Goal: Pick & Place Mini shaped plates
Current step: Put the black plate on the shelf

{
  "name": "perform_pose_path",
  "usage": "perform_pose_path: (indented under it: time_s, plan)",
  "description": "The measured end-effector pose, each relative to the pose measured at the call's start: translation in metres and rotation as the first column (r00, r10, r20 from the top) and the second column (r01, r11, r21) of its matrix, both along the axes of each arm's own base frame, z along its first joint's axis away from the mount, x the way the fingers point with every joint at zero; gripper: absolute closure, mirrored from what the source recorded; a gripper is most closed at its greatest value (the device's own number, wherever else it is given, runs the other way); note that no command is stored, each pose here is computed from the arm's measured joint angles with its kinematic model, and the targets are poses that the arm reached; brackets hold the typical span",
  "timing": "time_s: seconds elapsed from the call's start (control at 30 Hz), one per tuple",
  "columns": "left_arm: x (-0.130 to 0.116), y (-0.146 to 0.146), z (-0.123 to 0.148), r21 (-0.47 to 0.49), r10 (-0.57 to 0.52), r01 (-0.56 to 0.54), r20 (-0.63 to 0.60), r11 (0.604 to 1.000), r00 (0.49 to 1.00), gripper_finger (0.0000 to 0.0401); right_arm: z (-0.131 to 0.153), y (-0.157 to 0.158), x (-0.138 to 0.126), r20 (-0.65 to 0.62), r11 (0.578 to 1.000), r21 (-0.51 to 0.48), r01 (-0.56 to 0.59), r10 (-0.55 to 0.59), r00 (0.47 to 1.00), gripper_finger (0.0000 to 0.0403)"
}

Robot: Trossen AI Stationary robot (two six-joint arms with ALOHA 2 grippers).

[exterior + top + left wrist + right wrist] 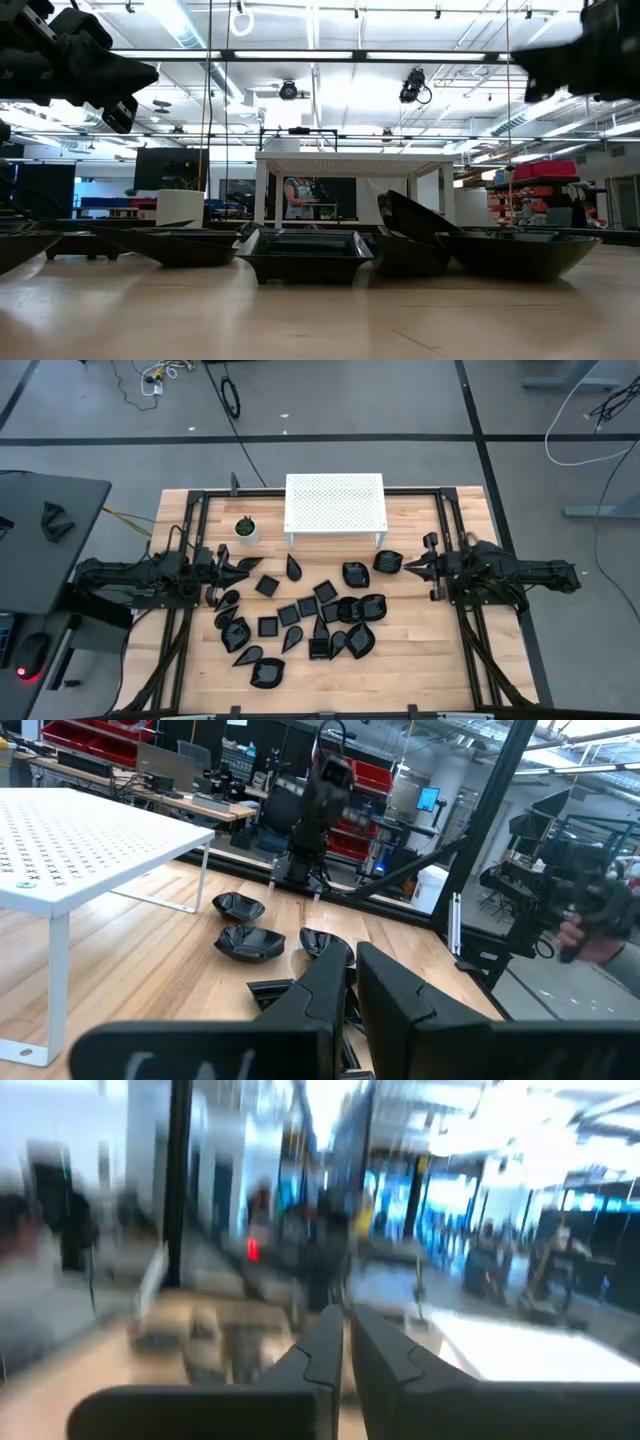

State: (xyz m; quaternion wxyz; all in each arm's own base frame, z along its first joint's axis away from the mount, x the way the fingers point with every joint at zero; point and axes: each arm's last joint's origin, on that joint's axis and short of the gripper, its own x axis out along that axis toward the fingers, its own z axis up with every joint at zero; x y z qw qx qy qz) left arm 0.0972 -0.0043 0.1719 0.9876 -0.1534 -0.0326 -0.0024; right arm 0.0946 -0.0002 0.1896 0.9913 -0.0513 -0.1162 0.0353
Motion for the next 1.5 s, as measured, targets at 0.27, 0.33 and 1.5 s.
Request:
perform_pose_path:
  time_s: [0.27,0.33,1.5]
  plan:
    - [0.000,0.000,0.000,-0.031,-0.002,0.002,0.000,1.000,1.000,0.0364,0.035,-0.003,-0.016,0.380,0.928,0.355,-0.111,-0.035,0.924,0.0375]
    - [0.000,0.000,0.000,-0.055,-0.003,0.003,0.000,0.998,1.000,0.0364,0.036,-0.005,-0.016,0.382,0.903,0.416,-0.105,-0.069,0.922,0.0375]
    - [0.000,0.004,0.000,-0.113,0.127,-0.126,0.006,0.986,0.992,0.0364,0.036,0.025,0.134,-0.482,0.904,0.350,0.247,-0.052,0.875,0.0371]
